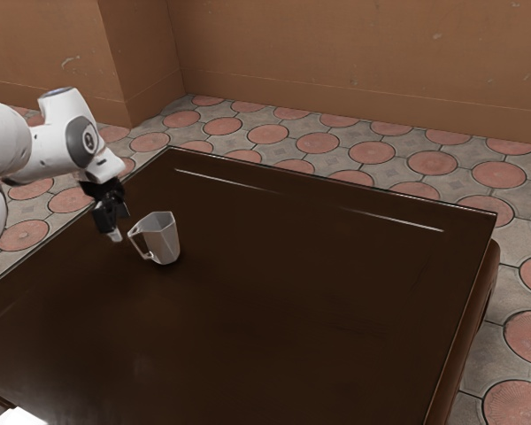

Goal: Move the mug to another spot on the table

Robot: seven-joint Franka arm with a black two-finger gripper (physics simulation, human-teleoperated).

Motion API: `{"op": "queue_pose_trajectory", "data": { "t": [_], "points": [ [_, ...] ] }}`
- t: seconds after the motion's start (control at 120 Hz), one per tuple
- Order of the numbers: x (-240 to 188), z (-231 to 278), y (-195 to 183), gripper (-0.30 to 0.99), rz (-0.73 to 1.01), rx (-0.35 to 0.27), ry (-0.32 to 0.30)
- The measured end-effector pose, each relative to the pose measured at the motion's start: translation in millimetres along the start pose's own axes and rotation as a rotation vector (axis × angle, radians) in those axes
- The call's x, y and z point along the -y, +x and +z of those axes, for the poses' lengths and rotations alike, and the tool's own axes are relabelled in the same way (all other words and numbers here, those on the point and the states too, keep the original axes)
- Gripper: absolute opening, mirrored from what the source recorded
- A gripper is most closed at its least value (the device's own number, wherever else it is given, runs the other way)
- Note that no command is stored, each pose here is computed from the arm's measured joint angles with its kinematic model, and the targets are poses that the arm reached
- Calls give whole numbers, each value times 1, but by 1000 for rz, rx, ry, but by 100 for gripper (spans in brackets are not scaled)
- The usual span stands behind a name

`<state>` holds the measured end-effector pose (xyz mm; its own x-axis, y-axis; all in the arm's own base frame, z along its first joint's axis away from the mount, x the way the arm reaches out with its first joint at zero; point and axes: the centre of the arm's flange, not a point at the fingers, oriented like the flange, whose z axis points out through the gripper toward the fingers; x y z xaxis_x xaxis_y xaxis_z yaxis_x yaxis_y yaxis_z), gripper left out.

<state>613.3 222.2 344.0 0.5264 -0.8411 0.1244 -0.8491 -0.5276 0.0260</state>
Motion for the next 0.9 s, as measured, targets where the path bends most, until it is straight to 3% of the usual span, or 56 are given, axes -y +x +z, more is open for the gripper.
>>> {"op": "queue_pose_trajectory", "data": {
  "t": [0.067,0.142,0.3,0.55,0.9],
  "points": [
    [4,5,2,69,39,-25,18],
    [6,12,3,69,37,-98,33],
    [8,23,-25,69,-13,-179,51],
    [10,43,-22,69,-40,-217,48],
    [10,56,-10,69,-143,-198,44]
  ]
}}
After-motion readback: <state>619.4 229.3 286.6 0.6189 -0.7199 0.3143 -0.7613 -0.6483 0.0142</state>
